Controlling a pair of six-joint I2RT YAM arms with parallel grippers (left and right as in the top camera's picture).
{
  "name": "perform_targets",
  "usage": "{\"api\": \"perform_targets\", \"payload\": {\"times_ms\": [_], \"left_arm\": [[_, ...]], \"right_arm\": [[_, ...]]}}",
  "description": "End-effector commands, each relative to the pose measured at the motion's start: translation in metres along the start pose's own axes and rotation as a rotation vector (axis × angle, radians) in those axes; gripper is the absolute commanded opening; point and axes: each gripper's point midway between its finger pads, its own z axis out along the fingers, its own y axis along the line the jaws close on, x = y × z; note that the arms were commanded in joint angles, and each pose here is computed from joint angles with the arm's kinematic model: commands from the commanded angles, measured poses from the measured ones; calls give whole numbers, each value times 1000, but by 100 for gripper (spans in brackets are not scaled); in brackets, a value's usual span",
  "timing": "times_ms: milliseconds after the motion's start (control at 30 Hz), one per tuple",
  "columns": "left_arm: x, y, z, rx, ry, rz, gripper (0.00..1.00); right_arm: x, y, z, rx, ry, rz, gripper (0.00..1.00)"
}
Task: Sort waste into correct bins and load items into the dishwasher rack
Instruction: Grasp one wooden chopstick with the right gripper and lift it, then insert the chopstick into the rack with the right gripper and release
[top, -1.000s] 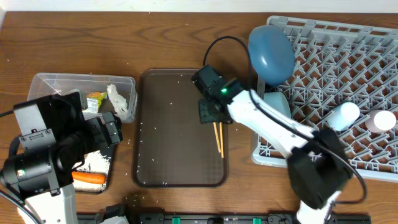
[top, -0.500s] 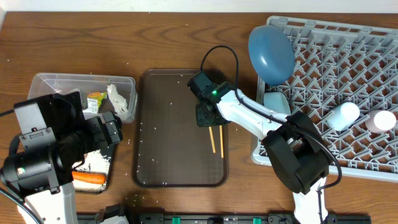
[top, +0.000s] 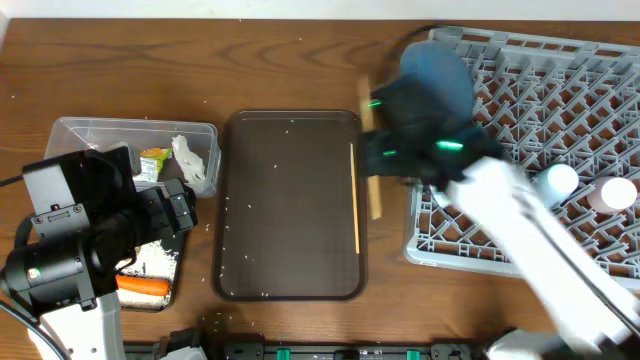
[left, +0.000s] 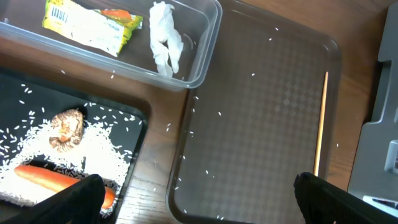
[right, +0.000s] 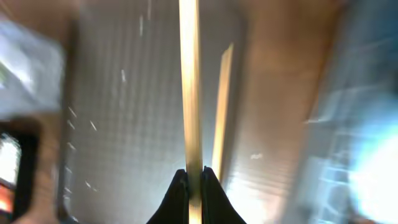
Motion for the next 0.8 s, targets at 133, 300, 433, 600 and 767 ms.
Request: {"api": "perform_targets", "payload": {"times_ms": [133, 300, 433, 600, 767], "left_arm": [[-1, -3, -2, 11, -5, 25, 98], [-1, -3, -2, 11, -5, 25, 98], [-1, -3, -2, 11, -5, 25, 98], [-1, -3, -2, 11, -5, 25, 98], [-1, -3, -2, 11, -5, 25, 98]], "right_arm": [[-23, -140, -78, 268, -135, 149, 1], [-10, -204, -71, 381, -38, 196, 1], [2, -241, -46, 473, 70, 234, 1], [1, -270, -16, 546, 135, 254, 1], [3, -295, 13, 612, 194, 252, 1]]}}
